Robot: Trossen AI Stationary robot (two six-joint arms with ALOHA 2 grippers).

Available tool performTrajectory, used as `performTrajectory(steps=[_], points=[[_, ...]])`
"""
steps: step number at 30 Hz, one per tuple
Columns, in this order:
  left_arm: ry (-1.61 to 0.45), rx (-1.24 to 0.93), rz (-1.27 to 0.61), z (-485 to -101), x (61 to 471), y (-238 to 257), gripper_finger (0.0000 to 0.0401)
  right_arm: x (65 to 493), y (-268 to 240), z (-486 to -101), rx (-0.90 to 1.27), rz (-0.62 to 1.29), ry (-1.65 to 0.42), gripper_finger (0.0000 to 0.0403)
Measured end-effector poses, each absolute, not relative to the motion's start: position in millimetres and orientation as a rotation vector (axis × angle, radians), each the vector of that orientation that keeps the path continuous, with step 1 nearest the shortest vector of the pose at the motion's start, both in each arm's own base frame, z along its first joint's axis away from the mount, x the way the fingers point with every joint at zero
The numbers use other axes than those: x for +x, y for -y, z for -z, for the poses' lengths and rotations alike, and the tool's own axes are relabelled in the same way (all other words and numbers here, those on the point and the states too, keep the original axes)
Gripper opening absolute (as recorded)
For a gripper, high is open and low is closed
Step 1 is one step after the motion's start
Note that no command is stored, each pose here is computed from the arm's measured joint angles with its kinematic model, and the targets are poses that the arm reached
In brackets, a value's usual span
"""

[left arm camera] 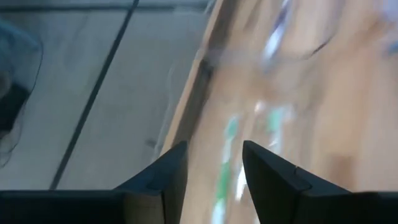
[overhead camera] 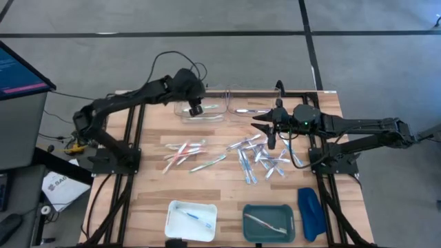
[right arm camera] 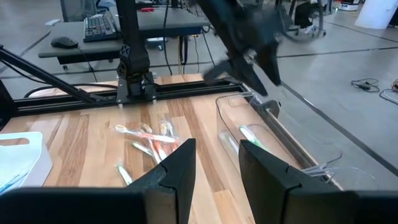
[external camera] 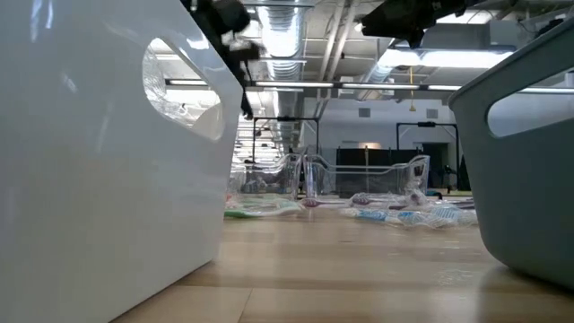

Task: Pick & Place Toothbrushes
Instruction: Put the orange toothbrush into the green bin

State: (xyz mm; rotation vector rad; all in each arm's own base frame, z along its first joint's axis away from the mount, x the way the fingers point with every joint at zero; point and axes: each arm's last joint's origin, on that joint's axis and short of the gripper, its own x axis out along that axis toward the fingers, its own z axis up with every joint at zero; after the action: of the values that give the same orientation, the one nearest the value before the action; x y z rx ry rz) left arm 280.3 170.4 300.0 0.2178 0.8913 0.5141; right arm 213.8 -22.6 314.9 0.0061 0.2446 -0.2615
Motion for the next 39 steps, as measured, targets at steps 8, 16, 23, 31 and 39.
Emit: performTrajectory(steps=[8, 16, 23, 31, 39], points=[[-0.704, 0.059, -0.385, -326.7, 273.9, -107.4, 0.0144, 213.6, 22.1, -314.1, 0.006, 0.26, -0.253, 0.0116], [-0.757, -0.056, -0.282, -295.1, 260.3, -55.7, 0.014, 213.2, 22.1, -312.3, 0.005, 0.26, -0.273, 0.0116], [-0.834, -0.139, -0.204, -263.4, 252.3, -22.8, 0.014, 213.0, 22.2, -311.9, 0.005, 0.26, -0.277, 0.0116], [-0.738, -0.184, -0.078, -224.9, 270.8, 9.3, 0.014, 213.4, 22.2, -313.0, 0.006, 0.26, -0.264, 0.0116], [-0.815, -0.134, -0.196, -193.2, 284.4, 16.1, 0.014, 213.5, 19.0, -312.1, 0.003, 0.246, -0.274, 0.0116]])
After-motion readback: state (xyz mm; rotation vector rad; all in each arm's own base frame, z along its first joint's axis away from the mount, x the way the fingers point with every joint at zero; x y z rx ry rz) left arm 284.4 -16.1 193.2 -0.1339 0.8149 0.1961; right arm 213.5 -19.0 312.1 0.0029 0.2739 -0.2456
